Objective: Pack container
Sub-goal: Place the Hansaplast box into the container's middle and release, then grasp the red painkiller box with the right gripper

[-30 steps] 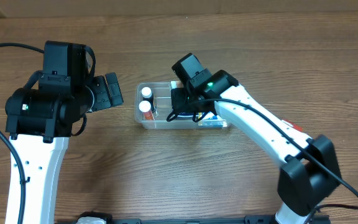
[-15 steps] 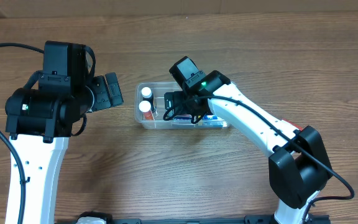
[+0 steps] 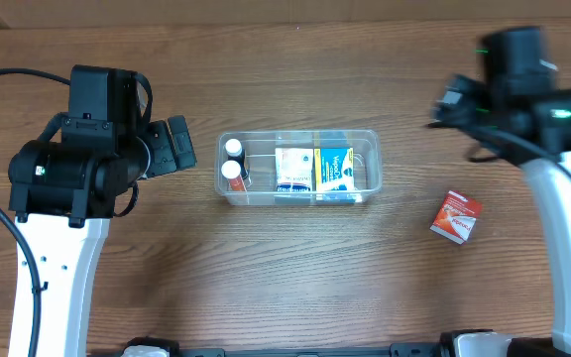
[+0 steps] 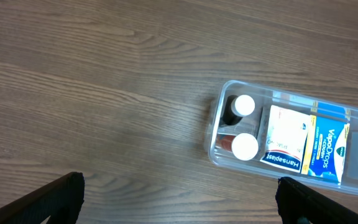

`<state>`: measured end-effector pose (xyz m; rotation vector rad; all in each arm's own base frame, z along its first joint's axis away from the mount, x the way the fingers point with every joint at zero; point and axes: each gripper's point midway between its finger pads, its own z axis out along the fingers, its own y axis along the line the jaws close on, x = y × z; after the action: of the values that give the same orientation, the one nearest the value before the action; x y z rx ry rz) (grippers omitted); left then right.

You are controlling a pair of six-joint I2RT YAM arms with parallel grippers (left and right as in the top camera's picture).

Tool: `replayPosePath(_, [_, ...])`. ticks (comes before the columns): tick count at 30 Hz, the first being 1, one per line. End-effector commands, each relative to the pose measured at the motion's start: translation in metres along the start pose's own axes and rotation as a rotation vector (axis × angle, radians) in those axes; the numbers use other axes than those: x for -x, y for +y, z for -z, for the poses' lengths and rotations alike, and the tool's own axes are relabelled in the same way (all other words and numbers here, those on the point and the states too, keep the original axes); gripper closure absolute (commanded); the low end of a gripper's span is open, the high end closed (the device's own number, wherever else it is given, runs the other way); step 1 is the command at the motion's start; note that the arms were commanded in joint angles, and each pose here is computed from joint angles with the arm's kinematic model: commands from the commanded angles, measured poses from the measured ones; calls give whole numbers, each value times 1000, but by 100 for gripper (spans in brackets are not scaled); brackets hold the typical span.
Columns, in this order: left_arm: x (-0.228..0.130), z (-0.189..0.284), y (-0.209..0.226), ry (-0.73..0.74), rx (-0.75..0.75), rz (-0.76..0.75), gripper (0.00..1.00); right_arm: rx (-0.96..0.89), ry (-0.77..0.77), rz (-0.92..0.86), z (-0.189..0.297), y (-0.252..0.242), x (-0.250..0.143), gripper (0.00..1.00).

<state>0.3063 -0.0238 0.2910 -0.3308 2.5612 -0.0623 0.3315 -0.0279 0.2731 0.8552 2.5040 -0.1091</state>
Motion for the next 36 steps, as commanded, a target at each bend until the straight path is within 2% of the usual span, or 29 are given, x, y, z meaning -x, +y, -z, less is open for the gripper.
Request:
replayPosePath(1, [3,-2,3,-5,15,-18,0,-115,151,-8,-52,-44,-18,0])
replayPosePath(4, [3,-2,3,-6,14,-18,0,-50,300,19,-100,-54,-53,0])
replayPosePath(6, [3,-2,3,-5,15,-18,0,-88,362,6,-131,-69,-81,0])
replayPosePath(10, [3,-3,3,-3,16,-18,0,-91,395,69,-161,-79,-111,0])
replayPosePath(13, [3,-9,2,15,22,-20,0,-85,393,93,-176,-83,-124,1])
replayPosePath(20, [1,-24,2,60,38,-25,0,-75,371,95,-193,-82,-128,0])
replayPosePath(27, [1,-24,2,60,38,-25,0,-79,506,113,-224,-81,-157,0])
replayPosePath(29, [1,-24,2,61,38,-25,0,-77,500,113,-225,-81,-156,6])
replayPosePath(31, [1,-24,2,61,38,-25,0,-74,492,112,-226,-80,-154,24])
replayPosePath(35, [1,-24,2,60,38,-25,0,-73,490,111,-226,-79,-153,29])
replayPosePath(36, [1,-24,2,61,38,-25,0,-71,487,111,-226,-79,-151,34])
